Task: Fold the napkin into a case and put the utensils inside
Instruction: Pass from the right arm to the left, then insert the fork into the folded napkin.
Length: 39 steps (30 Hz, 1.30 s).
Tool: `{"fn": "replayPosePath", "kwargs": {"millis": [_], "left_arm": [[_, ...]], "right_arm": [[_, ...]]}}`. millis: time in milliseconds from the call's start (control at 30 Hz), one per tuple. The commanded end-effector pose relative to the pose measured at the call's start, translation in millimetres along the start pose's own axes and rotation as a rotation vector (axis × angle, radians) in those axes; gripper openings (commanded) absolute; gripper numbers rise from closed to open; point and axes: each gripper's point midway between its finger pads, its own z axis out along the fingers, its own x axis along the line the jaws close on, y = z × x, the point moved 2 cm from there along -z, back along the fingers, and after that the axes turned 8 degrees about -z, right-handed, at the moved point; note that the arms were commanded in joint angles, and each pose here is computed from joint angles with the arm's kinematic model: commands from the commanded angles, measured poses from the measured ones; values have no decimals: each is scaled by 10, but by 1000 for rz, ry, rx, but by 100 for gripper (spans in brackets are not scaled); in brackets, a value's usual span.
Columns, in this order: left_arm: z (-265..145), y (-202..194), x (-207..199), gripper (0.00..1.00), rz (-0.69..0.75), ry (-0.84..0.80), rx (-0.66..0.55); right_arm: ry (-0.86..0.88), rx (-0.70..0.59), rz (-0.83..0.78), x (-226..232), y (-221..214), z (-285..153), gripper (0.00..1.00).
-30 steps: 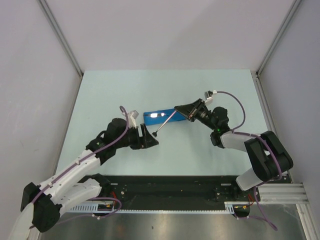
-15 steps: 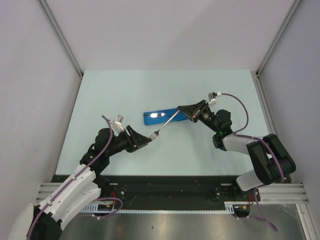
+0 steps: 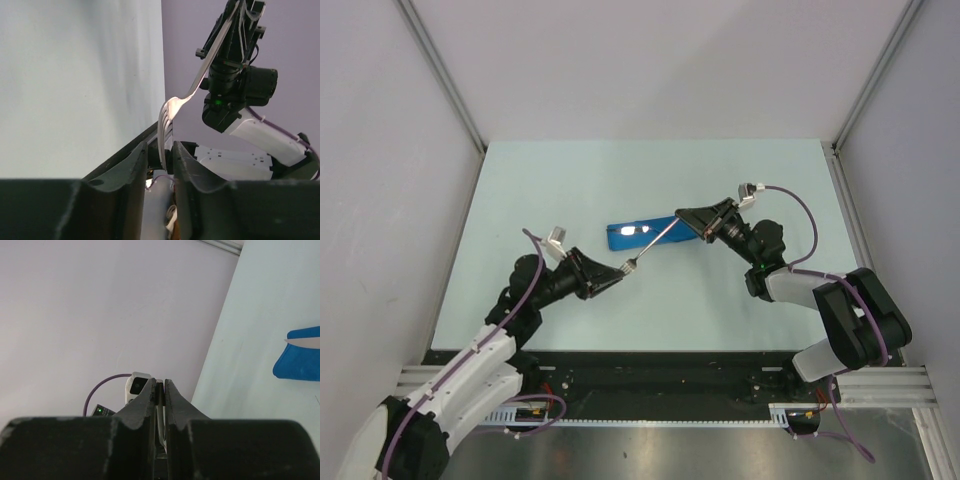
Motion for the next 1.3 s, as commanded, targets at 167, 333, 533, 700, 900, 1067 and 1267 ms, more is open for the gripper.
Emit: {"fn": "replayPosePath", "kwargs": {"millis": [167, 333, 533, 700, 900, 1067, 1267], "left_arm": [[110, 165, -332, 0, 136, -20, 35], [13, 731, -160, 0, 345, 136, 154], [-32, 1255, 260, 0, 459, 396, 216], [15, 1435, 379, 0, 474, 400, 213], [-82, 1561, 620, 0, 410, 516, 187], [20, 1681, 667, 0, 397, 511, 173], [182, 1880, 758, 0, 389, 513, 194]], "right_arm": [[55, -9, -36, 77, 77, 26, 25], [-222, 122, -96, -547, 387, 10, 99], [-570, 335, -323, -1243, 575, -159, 100], [-717, 476, -363, -1672, 714, -201, 58], [-760, 487, -359, -1993, 787, -202, 20], [-765, 505, -352, -2142, 781, -191, 10], [-748, 510, -352, -2173, 773, -176, 0]]}}
